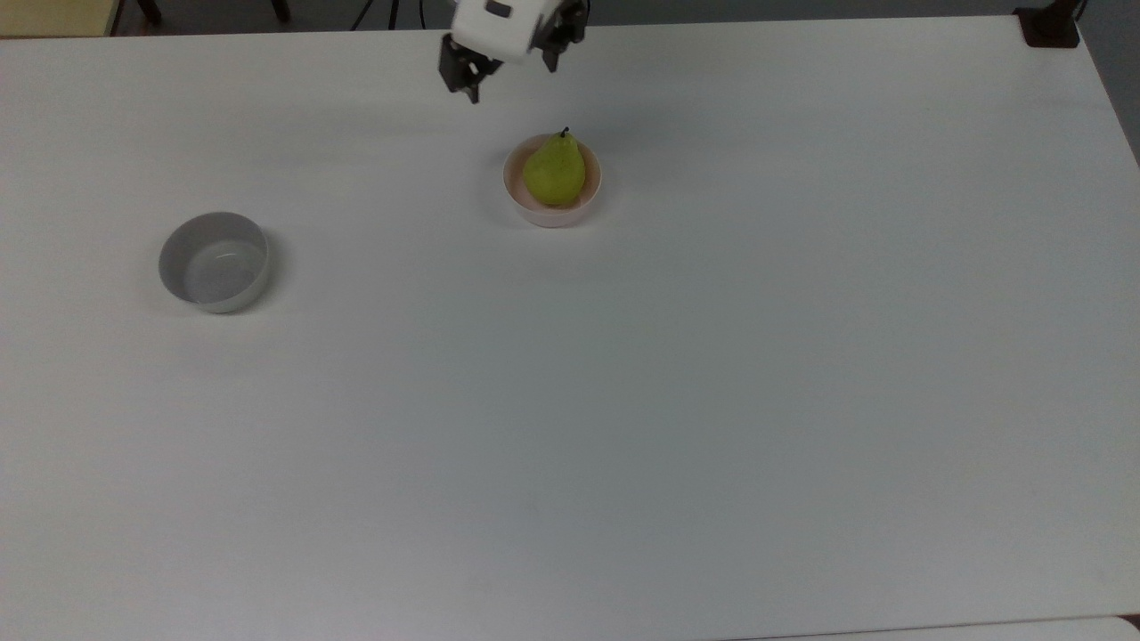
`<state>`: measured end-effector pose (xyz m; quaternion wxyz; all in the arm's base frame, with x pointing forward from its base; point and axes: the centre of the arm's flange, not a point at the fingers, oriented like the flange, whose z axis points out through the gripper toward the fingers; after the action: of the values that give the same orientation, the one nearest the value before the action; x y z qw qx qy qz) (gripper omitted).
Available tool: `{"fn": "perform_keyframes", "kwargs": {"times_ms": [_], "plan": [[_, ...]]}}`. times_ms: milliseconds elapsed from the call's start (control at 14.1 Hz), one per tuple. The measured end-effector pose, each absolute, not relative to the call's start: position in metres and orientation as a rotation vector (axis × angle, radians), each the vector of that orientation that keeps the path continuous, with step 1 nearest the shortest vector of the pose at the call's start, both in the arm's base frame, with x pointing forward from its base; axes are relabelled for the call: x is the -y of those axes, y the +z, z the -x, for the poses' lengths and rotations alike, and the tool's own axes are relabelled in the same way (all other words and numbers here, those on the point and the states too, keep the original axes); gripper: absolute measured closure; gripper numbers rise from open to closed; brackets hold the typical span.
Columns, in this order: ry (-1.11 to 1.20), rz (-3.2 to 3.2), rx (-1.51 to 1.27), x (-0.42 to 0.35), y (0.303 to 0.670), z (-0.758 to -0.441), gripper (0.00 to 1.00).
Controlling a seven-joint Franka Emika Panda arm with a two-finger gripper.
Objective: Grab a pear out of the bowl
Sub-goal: 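Move the gripper down over the pink bowl onto the green pear, then close the gripper around the green pear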
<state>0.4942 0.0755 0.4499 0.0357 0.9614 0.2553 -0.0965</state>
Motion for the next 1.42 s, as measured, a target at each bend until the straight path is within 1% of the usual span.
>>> {"fn": "perform_keyframes", "kwargs": {"times_ms": [213, 356, 427, 498, 569, 711, 783, 925, 996, 1067, 1281, 1423], "plan": [[-0.275, -2.957, -0.718, -0.115, 0.414, -0.5, 0.0], [-0.305, -2.965, -0.643, -0.129, 0.376, -0.507, 0.0], [-0.315, -2.959, -0.634, -0.134, 0.363, -0.509, 0.0], [-0.318, -2.958, -0.631, -0.135, 0.354, -0.511, 0.04], [-0.32, -2.949, -0.635, -0.135, 0.35, -0.513, 0.04], [-0.317, -2.933, -0.634, -0.132, 0.349, -0.514, 0.2], [-0.315, -2.929, -0.634, -0.13, 0.349, -0.514, 0.23], [-0.311, -2.924, -0.635, -0.13, 0.35, -0.515, 0.34], [-0.299, -2.925, -0.635, -0.13, 0.354, -0.516, 0.37], [-0.295, -2.923, -0.635, -0.13, 0.355, -0.516, 0.43], [-0.286, -2.924, -0.635, -0.13, 0.358, -0.517, 0.48], [-0.285, -2.924, -0.634, -0.13, 0.358, -0.517, 0.48]]}}
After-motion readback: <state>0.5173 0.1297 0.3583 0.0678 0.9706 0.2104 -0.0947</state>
